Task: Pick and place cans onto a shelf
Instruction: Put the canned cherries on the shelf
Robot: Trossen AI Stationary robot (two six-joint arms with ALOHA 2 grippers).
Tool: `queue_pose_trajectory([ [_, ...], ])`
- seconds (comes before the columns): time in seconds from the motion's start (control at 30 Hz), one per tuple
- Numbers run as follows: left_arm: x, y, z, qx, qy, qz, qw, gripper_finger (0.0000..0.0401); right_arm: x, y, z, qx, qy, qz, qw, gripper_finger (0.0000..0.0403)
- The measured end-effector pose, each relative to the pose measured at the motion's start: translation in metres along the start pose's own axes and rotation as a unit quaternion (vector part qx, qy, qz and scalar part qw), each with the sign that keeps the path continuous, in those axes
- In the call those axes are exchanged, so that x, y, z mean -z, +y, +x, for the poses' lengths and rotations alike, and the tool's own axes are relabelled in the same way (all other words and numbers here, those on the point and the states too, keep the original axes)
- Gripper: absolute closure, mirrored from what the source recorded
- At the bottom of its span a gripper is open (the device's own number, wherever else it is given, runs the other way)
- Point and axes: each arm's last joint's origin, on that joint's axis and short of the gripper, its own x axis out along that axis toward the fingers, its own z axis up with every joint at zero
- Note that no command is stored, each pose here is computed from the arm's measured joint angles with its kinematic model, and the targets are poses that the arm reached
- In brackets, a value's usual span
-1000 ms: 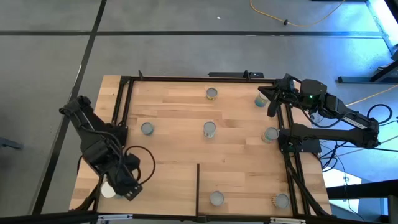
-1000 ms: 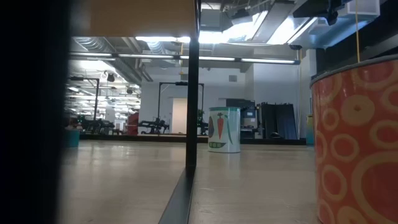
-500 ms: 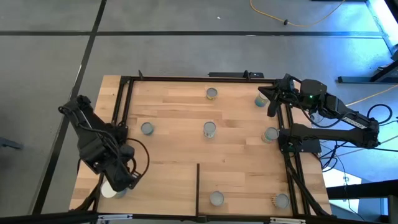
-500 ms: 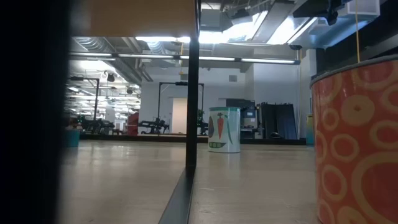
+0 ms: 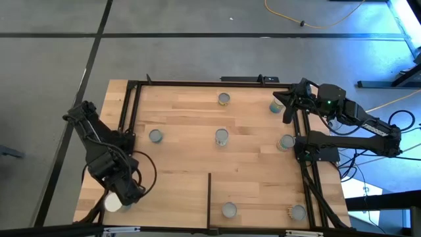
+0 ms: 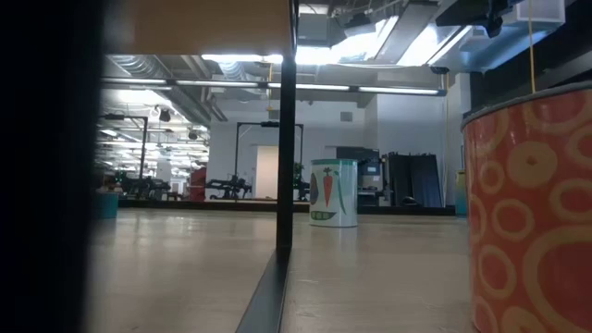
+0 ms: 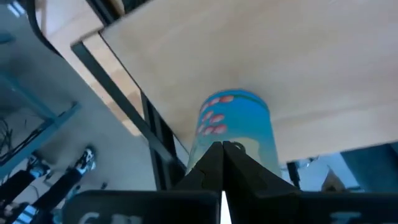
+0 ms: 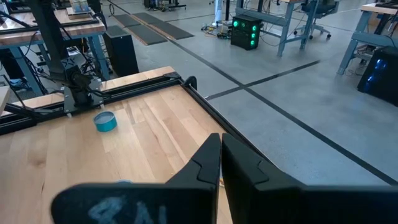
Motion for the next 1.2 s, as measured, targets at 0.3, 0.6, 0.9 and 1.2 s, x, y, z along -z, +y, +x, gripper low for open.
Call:
queue_pose_trajectory([
  [0.3, 0.005, -0.008, 0.000, 0.037, 0.026, 0.017, 0.999, 0.0401, 0.000, 0.000, 0.000, 0.000, 0.000, 0.001, 1.000, 0.0385],
  [0.6, 0.017, -0.008, 0.002, 0.051, 0.049, 0.012, 0.997, 0.0401, 0.000, 0.000, 0.000, 0.000, 0.000, 0.002, 1.000, 0.0385],
  [0.9, 0.022, -0.004, -0.005, 0.076, 0.019, 0.026, 0.997, 0.0401, 0.000, 0.001, 0.000, -0.014, 0.001, 0.001, 1.000, 0.0385],
  [1.2, 0.014, 0.007, -0.051, 0.165, -0.124, 0.075, 0.976, 0.0401, 0.000, 0.002, 0.000, -0.036, 0.002, -0.013, 0.999, 0.0385],
])
